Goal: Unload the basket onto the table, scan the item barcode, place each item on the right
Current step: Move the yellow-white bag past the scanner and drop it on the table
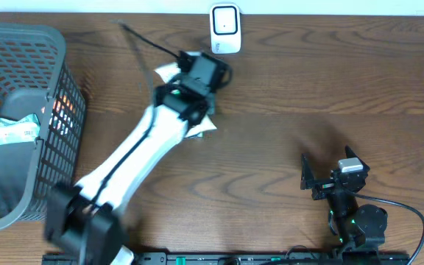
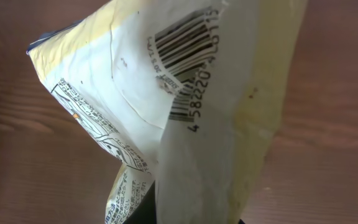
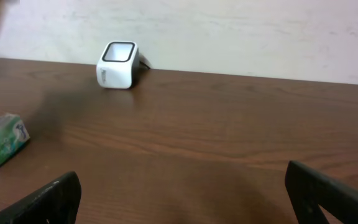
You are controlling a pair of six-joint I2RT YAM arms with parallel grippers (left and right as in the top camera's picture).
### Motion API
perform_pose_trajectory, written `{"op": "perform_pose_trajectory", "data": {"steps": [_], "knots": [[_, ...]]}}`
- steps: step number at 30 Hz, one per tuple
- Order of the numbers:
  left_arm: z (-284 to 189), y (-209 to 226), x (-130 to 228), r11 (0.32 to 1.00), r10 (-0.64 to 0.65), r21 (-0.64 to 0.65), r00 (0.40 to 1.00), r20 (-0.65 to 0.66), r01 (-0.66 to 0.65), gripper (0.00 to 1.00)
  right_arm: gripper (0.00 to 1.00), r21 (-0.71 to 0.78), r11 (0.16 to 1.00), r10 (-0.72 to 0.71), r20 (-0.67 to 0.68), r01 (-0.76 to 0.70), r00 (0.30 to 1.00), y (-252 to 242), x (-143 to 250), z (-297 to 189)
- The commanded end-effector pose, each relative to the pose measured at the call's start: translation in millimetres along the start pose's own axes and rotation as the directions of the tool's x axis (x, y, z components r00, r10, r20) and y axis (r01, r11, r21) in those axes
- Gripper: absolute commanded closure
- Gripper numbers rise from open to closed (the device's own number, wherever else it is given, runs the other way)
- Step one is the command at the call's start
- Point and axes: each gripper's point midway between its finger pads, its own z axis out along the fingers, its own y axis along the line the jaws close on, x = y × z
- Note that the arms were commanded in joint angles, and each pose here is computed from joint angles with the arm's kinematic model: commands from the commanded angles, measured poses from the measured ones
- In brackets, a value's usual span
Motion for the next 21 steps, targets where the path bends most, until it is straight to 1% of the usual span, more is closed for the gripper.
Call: {"op": "perform_pose_trajectory", "data": {"steps": [1, 5, 12, 21], "knots": [[7, -24, -8, 0.998, 0.056, -0.011, 0.998, 0.021, -0.056, 0.93, 0.01, -0.001, 1.000, -0.013, 0.000, 0.013, 1.000, 1, 1, 0], [15, -53, -5, 0.995, 0.096, 0.010, 0.995, 0.017, -0.097, 0.93, 0.01, -0.001, 1.000, -0.013, 0.000, 0.013, 1.000, 1, 1, 0], [24, -94, -11, 0.991, 0.116, 0.061, 0.991, 0.065, -0.120, 0.92, 0.01, -0.001, 1.000, -0.013, 0.000, 0.013, 1.000, 1, 1, 0], [58, -102, 10, 0.988, 0.149, 0.035, 0.989, 0.012, -0.150, 0.92, 0.01, -0.001, 1.000, -0.012, 0.000, 0.012, 1.000, 1, 1, 0]]}}
